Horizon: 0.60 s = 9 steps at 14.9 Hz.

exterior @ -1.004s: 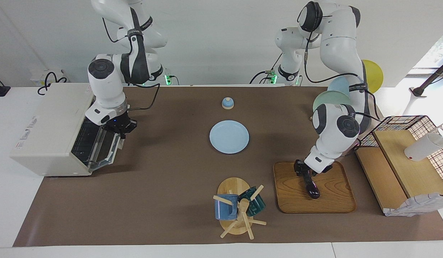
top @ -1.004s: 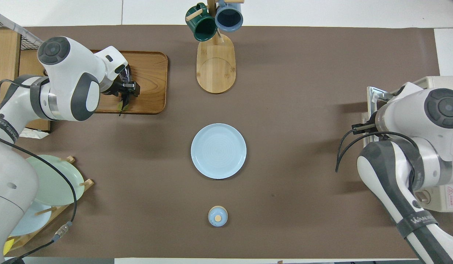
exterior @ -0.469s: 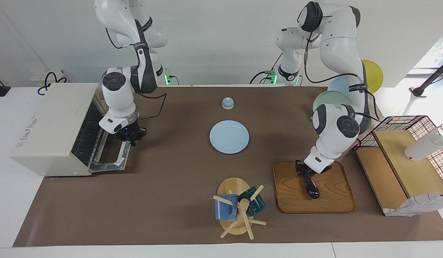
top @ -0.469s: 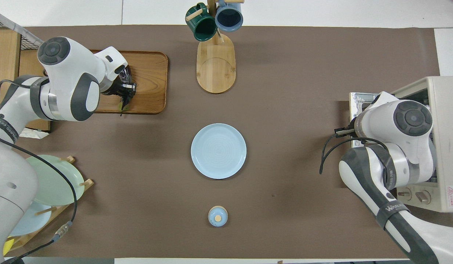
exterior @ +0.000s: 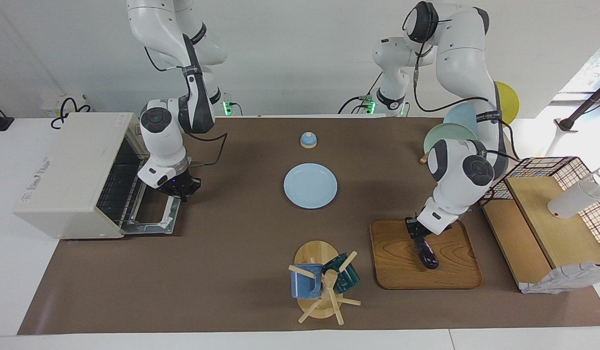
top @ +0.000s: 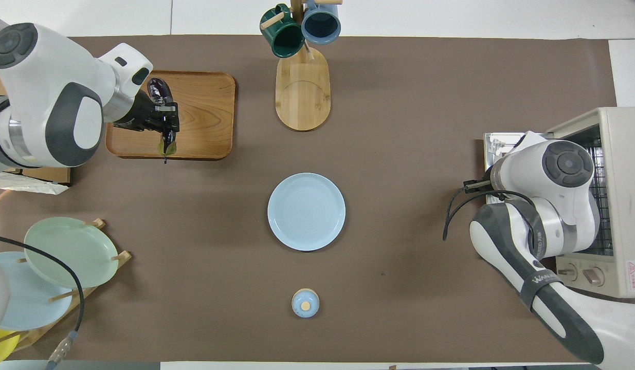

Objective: Put eggplant into oven
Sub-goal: 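Lift the eggplant with the left gripper and carry it toward the blue plate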

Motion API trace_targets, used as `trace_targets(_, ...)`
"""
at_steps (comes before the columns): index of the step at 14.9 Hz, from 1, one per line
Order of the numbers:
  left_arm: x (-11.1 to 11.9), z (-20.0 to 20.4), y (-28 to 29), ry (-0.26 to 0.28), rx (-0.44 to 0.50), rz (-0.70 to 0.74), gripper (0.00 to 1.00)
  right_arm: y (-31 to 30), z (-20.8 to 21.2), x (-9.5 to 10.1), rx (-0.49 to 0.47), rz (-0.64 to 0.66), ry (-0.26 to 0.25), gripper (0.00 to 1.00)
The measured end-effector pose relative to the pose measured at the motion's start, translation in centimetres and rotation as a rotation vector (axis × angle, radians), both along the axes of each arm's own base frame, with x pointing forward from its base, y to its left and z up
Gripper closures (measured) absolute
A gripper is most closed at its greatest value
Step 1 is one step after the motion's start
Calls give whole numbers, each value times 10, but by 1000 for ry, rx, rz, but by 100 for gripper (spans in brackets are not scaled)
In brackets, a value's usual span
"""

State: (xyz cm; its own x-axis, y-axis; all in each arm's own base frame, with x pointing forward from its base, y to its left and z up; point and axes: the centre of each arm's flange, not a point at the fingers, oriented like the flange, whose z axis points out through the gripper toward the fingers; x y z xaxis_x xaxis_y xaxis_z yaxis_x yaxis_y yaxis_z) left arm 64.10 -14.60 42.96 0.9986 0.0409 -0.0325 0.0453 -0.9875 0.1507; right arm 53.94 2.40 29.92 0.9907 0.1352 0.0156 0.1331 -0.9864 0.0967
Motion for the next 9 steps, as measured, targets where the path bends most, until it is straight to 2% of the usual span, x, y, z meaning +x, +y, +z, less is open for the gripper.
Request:
trace_targets(2,-32,30,-53,25,7,31,71,0,0,0,1,-22,-3,99)
trace_targets(5,-87,29,-151,47,21,57,71,11,-1,-1,15,-68,1,99)
trace_targets(9,-144,-9,-232,-17,-18,76,71,50,2,-4,19,-73,5,99)
